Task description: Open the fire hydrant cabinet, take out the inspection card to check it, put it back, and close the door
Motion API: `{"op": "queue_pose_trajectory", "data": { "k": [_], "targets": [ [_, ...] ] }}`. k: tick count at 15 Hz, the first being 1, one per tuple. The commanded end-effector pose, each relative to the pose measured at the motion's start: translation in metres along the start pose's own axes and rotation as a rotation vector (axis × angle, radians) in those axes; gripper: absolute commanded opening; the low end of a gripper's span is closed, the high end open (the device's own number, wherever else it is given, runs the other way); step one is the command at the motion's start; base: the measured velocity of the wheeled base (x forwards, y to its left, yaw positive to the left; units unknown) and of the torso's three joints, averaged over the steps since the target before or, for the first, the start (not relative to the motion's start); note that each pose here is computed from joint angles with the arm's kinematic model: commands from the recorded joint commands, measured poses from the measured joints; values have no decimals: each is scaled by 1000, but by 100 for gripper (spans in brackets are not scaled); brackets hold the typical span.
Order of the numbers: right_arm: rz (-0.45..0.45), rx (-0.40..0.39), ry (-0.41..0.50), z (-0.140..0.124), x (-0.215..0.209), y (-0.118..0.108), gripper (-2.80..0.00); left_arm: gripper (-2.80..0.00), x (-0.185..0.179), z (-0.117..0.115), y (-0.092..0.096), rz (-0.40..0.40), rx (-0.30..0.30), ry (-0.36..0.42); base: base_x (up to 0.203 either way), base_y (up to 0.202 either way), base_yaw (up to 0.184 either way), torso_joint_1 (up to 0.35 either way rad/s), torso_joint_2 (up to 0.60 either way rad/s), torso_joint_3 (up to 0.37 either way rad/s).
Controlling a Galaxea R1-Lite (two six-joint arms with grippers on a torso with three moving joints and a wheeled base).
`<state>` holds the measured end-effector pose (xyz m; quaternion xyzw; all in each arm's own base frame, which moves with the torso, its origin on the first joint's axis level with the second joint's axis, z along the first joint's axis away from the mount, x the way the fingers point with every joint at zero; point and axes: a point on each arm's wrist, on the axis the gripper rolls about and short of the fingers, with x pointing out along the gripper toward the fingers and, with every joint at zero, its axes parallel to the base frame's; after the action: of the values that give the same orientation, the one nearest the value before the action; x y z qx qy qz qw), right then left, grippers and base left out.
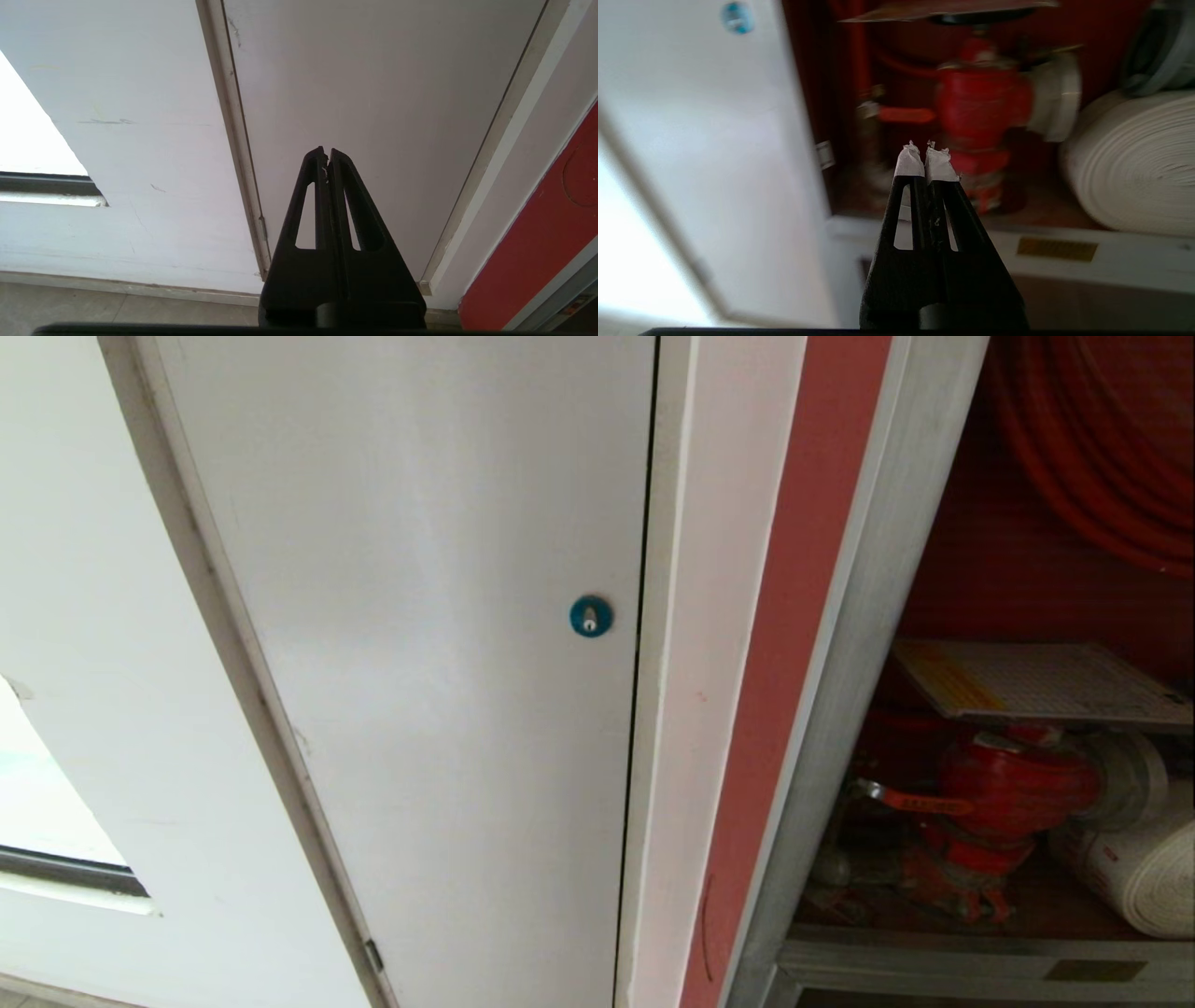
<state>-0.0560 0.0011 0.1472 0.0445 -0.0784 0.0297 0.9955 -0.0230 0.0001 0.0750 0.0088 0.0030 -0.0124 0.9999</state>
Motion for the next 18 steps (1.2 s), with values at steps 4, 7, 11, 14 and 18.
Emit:
{"op": "queue_pose_trajectory", "data": {
  "k": [4,7,11,14,18],
  "targets": [
    [-32,-84,-37,-54,22,-7,-280,-280,0,0,0,0,0,0,0,0,0,0,0,0],
    [-37,-124,31,-63,23,-8,-280,-280,0,0,0,0,0,0,0,0,0,0,0,0],
    [-40,-120,162,-76,22,-9,-280,-280,0,0,0,0,0,0,0,0,0,0,0,0],
    [-37,-126,159,-76,22,-9,-280,-280,0,0,0,0,1,1,0,0,0,0,0,0],
    [-37,-120,157,-76,22,-9,-280,-280,0,0,0,0,-1,1,0,0,0,0,0,0]
  ]
}}
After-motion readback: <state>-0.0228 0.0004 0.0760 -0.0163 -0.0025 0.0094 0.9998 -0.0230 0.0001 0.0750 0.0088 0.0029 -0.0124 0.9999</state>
